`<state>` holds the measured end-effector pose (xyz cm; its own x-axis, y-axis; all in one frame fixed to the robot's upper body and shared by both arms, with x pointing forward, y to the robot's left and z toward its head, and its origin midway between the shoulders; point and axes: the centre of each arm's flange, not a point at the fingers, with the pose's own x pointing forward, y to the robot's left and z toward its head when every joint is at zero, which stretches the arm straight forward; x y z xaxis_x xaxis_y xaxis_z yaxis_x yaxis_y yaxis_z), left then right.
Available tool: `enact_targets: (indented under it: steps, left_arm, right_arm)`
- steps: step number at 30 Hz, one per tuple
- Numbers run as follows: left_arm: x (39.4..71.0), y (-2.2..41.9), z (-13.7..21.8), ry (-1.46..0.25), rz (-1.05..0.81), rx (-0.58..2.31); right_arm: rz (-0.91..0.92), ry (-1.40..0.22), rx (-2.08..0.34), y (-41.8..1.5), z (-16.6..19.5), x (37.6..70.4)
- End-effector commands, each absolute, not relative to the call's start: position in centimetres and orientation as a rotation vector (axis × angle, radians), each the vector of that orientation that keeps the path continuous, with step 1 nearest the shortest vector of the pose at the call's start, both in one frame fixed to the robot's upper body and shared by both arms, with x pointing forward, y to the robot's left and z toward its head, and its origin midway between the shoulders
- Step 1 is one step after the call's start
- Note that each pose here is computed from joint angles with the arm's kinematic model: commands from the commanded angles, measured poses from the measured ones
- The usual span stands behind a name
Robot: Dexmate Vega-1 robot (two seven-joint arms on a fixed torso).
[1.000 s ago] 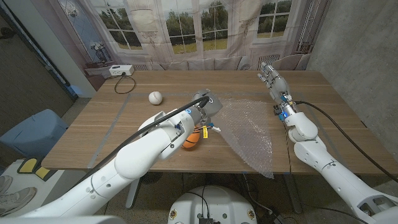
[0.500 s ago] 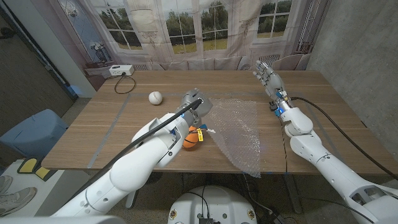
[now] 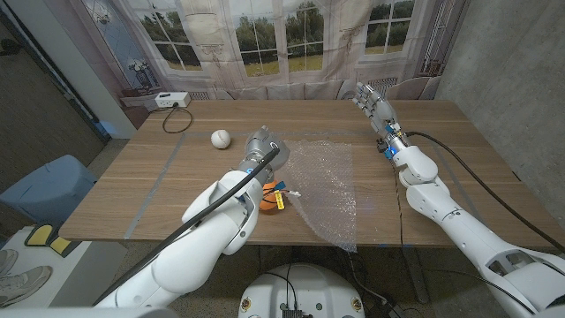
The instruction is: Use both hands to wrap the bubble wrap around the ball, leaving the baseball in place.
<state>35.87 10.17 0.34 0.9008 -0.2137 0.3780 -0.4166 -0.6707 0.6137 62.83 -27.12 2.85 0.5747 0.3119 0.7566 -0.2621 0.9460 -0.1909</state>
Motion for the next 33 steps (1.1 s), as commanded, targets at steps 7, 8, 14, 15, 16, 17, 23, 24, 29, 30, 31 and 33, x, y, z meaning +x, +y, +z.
enact_targets:
  steps: [7, 8, 14, 15, 16, 17, 23, 24, 29, 30, 31, 33]
  left_arm:
    - [34.0, 12.4, 1.2, -0.152, 0.372, 2.272]
    - [33.8, 12.6, 1.4, -0.128, 0.373, 2.26]
    - [32.5, 14.0, 2.4, -0.069, 0.365, 2.179]
    - [32.2, 14.2, 2.7, -0.079, 0.36, 2.157]
    - [31.9, 14.4, 2.9, -0.091, 0.365, 2.136]
    - [31.5, 14.5, 3.2, -0.103, 0.374, 2.129]
    - [29.5, 15.8, 4.9, -0.2, 0.341, 2.004]
    - [29.1, 16.1, 5.2, -0.22, 0.333, 1.976]
    - [27.4, 17.3, 6.6, -0.343, 0.351, 1.883]
    - [27.0, 17.6, 6.9, -0.374, 0.366, 1.862]
    - [26.5, 17.9, 7.2, -0.41, 0.39, 1.84]
    - [25.8, 18.3, 7.5, -0.5, 0.474, 1.814]
  right_arm:
    - [0.313, -0.881, -0.034, -26.0, 3.3, 63.3]
    - [0.314, -0.88, -0.034, -25.9, 3.4, 63.3]
    - [0.317, -0.877, -0.032, -25.4, 3.6, 63.4]
    - [0.317, -0.875, -0.029, -25.3, 3.7, 63.4]
    - [0.317, -0.875, -0.031, -25.3, 3.7, 63.4]
    - [0.315, -0.872, -0.026, -25.2, 3.8, 63.4]
    - [0.313, -0.869, -0.023, -25.1, 4.0, 63.3]
    - [0.309, -0.867, -0.018, -25.1, 4.0, 63.3]
    - [0.308, -0.865, -0.017, -25.2, 3.9, 63.3]
    - [0.307, -0.866, -0.019, -25.2, 3.9, 63.2]
    - [0.306, -0.866, -0.019, -25.3, 3.8, 63.2]
    - [0.304, -0.864, -0.014, -25.4, 3.8, 63.1]
